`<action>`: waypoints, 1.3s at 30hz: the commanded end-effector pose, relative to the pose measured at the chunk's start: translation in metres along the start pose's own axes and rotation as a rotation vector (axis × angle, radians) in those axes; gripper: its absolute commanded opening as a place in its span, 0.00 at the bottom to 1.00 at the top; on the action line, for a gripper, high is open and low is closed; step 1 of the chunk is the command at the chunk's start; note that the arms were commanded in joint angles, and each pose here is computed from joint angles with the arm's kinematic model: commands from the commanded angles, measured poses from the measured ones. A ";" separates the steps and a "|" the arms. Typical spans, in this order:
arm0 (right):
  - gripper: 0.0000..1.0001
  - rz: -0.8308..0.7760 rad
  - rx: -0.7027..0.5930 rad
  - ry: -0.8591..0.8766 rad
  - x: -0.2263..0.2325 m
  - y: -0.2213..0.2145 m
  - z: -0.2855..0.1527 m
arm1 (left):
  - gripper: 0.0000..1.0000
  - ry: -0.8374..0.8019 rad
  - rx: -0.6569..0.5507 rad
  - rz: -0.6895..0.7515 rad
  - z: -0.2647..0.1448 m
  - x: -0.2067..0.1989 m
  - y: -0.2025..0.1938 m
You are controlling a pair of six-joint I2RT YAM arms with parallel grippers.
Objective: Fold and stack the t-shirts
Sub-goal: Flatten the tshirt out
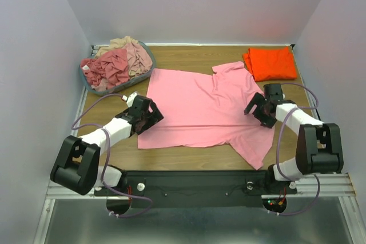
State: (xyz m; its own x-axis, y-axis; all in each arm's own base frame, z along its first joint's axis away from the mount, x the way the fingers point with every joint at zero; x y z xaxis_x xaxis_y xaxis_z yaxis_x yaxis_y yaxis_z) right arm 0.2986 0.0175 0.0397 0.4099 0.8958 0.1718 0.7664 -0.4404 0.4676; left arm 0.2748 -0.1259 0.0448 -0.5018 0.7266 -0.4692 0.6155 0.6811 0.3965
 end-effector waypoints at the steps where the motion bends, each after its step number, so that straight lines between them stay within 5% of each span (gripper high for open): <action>1: 1.00 -0.109 0.052 -0.013 -0.001 0.005 0.003 | 0.98 -0.013 0.052 -0.010 -0.006 0.006 -0.012; 6: 1.00 -0.154 -0.071 0.091 0.030 0.058 -0.021 | 0.98 -0.053 -0.025 -0.001 -0.027 -0.017 0.014; 10: 1.00 -0.143 -0.094 0.189 0.044 0.059 -0.044 | 0.98 -0.041 -0.109 -0.014 -0.047 -0.021 0.036; 23: 0.96 -0.225 0.161 0.276 0.055 -0.089 -0.051 | 0.98 -0.106 -0.079 -0.004 -0.043 -0.034 0.030; 29: 0.72 -0.248 0.177 0.230 0.056 -0.099 -0.045 | 0.98 -0.098 -0.060 -0.012 -0.038 -0.021 0.019; 35: 0.23 -0.231 0.186 0.194 0.049 -0.110 -0.045 | 0.98 -0.085 -0.056 -0.022 -0.035 -0.014 0.015; 39: 0.12 -0.226 0.197 0.163 0.043 -0.115 -0.050 | 0.98 -0.088 -0.060 -0.023 -0.037 -0.015 0.016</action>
State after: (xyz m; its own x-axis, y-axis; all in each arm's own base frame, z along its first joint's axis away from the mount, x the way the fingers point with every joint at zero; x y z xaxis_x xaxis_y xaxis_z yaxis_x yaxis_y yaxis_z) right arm 0.2074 0.1138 0.0325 0.1171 0.9606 0.2519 0.9251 -0.1978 0.3243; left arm 0.2667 -0.1214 0.0779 -0.4785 0.7137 -0.5115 0.5888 0.6929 0.4160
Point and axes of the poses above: each gripper's point midway between its finger pads, its own z axis out along the fingers, its own x axis along the line the jaws close on, y = z × x, the point moved 1 cm from there along -z, back along the fingers, and after that the axes turned 10 degrees about -z, right-handed, at the moved point
